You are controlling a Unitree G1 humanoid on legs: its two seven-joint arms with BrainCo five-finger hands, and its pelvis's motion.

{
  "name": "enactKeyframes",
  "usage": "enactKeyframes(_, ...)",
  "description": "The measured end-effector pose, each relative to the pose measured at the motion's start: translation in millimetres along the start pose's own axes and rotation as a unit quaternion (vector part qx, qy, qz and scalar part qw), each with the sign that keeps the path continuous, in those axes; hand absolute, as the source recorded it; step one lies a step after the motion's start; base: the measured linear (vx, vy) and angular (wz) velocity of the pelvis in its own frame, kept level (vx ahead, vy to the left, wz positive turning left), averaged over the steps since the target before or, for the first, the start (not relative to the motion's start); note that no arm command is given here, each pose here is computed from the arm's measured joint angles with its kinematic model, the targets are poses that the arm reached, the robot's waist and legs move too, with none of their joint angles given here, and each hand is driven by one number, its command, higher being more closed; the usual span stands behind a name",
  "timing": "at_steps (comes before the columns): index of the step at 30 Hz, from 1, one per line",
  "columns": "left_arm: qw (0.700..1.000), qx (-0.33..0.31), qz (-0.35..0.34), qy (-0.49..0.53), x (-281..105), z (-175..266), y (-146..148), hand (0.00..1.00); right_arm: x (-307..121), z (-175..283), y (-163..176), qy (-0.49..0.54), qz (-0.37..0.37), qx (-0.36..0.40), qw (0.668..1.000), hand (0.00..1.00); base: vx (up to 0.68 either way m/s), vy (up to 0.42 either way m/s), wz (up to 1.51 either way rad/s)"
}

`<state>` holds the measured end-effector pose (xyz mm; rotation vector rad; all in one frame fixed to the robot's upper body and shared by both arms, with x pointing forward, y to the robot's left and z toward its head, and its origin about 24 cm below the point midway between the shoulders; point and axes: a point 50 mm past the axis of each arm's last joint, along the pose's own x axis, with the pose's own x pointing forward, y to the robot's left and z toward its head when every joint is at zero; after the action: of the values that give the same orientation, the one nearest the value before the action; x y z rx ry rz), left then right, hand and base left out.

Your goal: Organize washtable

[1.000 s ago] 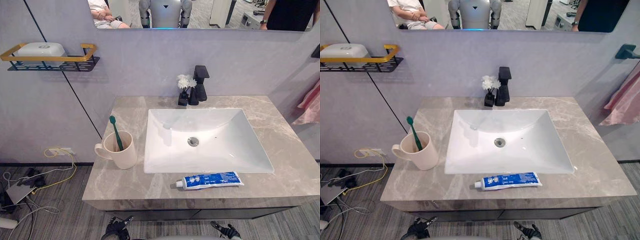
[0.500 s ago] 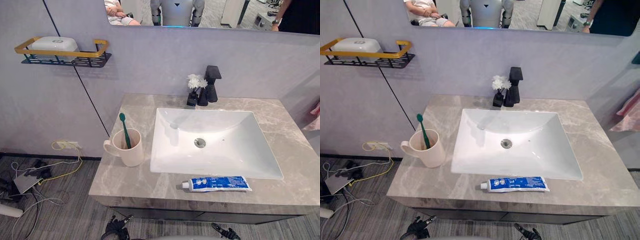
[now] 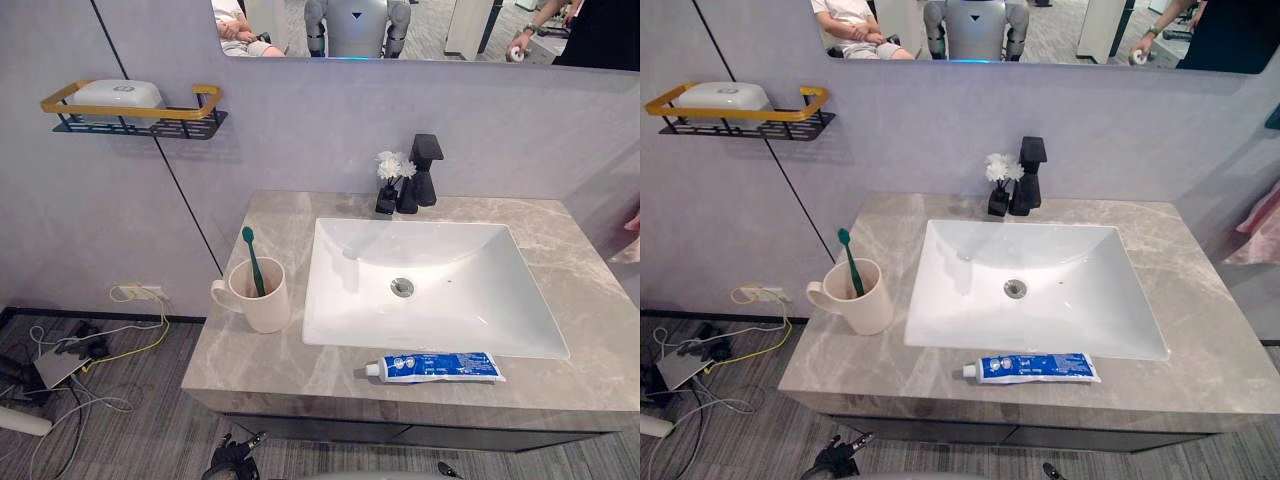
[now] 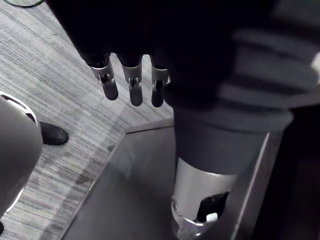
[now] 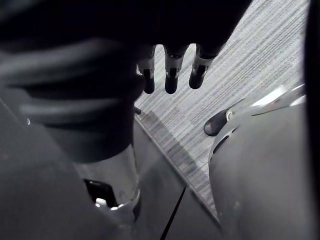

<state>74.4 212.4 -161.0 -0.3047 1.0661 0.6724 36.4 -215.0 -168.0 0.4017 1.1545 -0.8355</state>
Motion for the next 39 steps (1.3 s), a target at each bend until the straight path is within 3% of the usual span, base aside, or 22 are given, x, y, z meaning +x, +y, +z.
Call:
enactKeyframes(4,0.995,-0.078,0.067,-0.014,0.6,7.6,34.6,0.0,1.5,7.3,-2.9,-0.009,-0.007,0.017,1.0,0.0,-0.05,-0.032,0.09)
enactKeyframes(9,0.968,-0.177,0.129,-0.123,-5.3,61.1,75.8,0.0,1.2,13.3,-1.6,-0.022,-0.004,0.022,1.0,0.0,-0.03,-0.032,0.15)
enactKeyframes(13,0.922,-0.227,0.125,-0.287,-36.1,130.4,78.7,0.0,-0.5,5.5,-1.5,-0.014,-0.003,0.022,1.0,0.0,0.02,-0.032,0.2)
enactKeyframes(16,0.858,-0.233,0.116,-0.443,-90.2,179.5,77.8,0.0,-2.3,2.5,6.4,-0.012,0.008,0.023,1.0,0.0,0.08,-0.015,0.15)
enactKeyframes(17,0.823,-0.232,0.102,-0.509,-119.2,198.1,71.5,0.0,-3.1,0.2,10.2,-0.01,0.016,0.013,1.0,0.0,0.04,0.004,0.07)
enactKeyframes(22,0.73,-0.184,0.046,-0.657,-195.1,226.8,36.9,0.0,-4.9,5.2,24.1,-0.023,0.043,-0.011,0.999,0.0,-0.03,-0.002,0.11)
enactKeyframes(24,0.688,-0.163,-0.008,-0.707,-227.9,227.3,13.7,0.0,-6.3,6.0,33.4,-0.027,0.059,-0.031,0.997,0.0,-0.1,-0.024,0.02)
enactKeyframes(27,0.654,-0.15,-0.086,-0.736,-255.5,222.5,-14.8,0.0,-6.8,8.1,38.4,-0.031,0.066,-0.041,0.996,0.0,-0.07,-0.026,0.08)
enactKeyframes(31,0.583,-0.099,-0.214,-0.777,-299.2,205.3,-53.2,0.0,-5.7,7.4,33.2,-0.029,0.06,-0.045,0.997,0.0,-0.01,-0.006,-0.03)
enactKeyframes(35,0.561,-0.06,-0.247,-0.788,-307.7,197.5,-66.2,0.0,-3.9,6.8,26.6,-0.026,0.051,-0.052,0.997,0.0,0.0,0.0,-0.01)
enactKeyframes(37,0.539,-0.035,-0.27,-0.797,-315.2,193.3,-76.4,0.0,-3.1,5.6,24.3,-0.023,0.05,-0.061,0.997,0.0,0.0,0.0,0.0)
enactKeyframes(39,0.497,0.008,-0.312,-0.809,-326.6,186.0,-90.6,0.0,-2.9,5.2,24.3,-0.025,0.052,-0.072,0.996,0.0,-0.04,-0.004,-0.02)
